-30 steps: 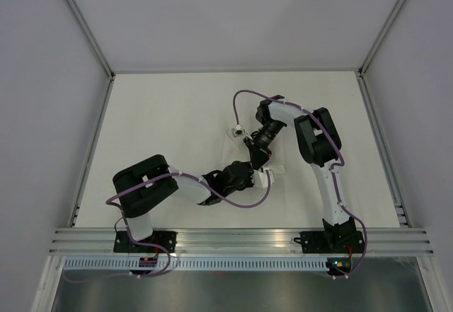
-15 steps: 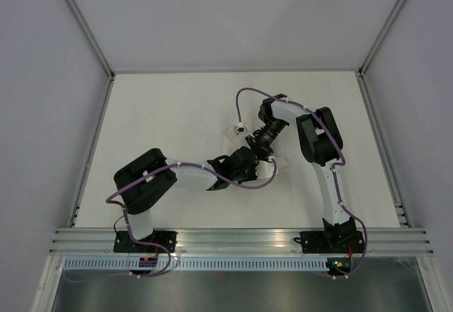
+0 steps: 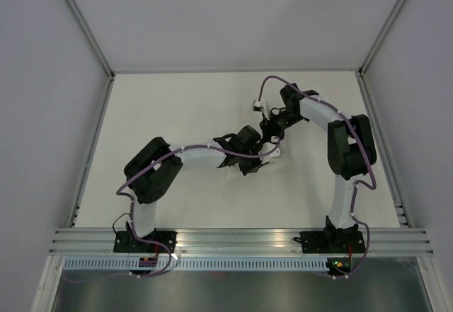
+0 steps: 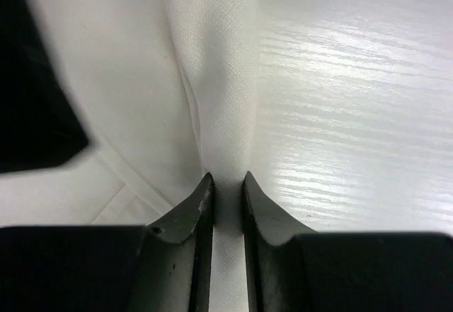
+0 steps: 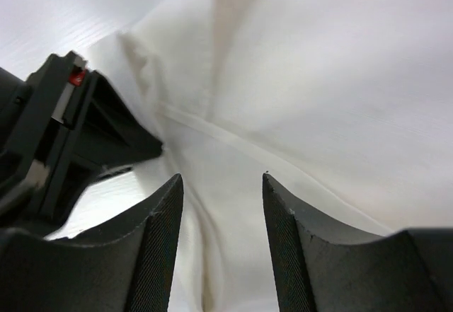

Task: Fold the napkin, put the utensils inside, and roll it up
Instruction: Roll the napkin with the utensil

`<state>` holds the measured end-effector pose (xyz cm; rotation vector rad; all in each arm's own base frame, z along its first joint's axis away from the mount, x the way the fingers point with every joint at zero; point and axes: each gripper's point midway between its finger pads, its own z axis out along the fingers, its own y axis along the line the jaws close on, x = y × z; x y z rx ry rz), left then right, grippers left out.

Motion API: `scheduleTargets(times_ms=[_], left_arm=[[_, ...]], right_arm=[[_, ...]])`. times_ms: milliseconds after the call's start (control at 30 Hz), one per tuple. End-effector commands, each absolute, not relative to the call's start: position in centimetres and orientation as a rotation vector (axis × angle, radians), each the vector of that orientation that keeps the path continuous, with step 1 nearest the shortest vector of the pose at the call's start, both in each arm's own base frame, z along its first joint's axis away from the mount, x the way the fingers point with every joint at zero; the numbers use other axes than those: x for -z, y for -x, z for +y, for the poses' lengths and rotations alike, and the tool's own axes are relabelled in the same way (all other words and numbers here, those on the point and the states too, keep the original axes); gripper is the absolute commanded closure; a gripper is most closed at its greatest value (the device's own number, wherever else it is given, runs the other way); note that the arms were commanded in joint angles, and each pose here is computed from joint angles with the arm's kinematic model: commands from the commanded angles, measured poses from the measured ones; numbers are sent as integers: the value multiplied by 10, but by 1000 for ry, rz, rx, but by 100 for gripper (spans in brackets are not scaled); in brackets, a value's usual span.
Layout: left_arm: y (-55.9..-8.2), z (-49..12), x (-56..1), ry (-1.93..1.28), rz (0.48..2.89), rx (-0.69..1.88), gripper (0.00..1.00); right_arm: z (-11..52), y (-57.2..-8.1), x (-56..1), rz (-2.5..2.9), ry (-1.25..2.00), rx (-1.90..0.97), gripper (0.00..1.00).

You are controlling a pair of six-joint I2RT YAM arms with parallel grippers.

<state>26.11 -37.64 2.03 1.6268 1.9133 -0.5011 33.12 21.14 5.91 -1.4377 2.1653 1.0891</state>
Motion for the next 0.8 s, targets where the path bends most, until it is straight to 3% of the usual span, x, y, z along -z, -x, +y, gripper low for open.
scheduleTargets(times_ms=[0, 133, 267, 533, 767], left_arm=[[-227, -364, -5, -1647, 2151, 714, 98], [-221, -364, -9, -1604, 2281, 923, 98], [-216, -361, -11, -1573, 2376, 1050, 98], [-217, -355, -5, -1465, 2500, 1298, 98], [-222, -354, 1, -1404, 2546, 1381, 98]], right_arm=[[201, -391, -106, 2040, 1201, -901, 45], [166, -408, -130, 2021, 1010, -821, 45], [139, -394, -141, 1999, 952, -779, 45], [129, -331, -159, 1819, 1137, -550, 42], [172, -274, -118, 1705, 1396, -363, 37]])
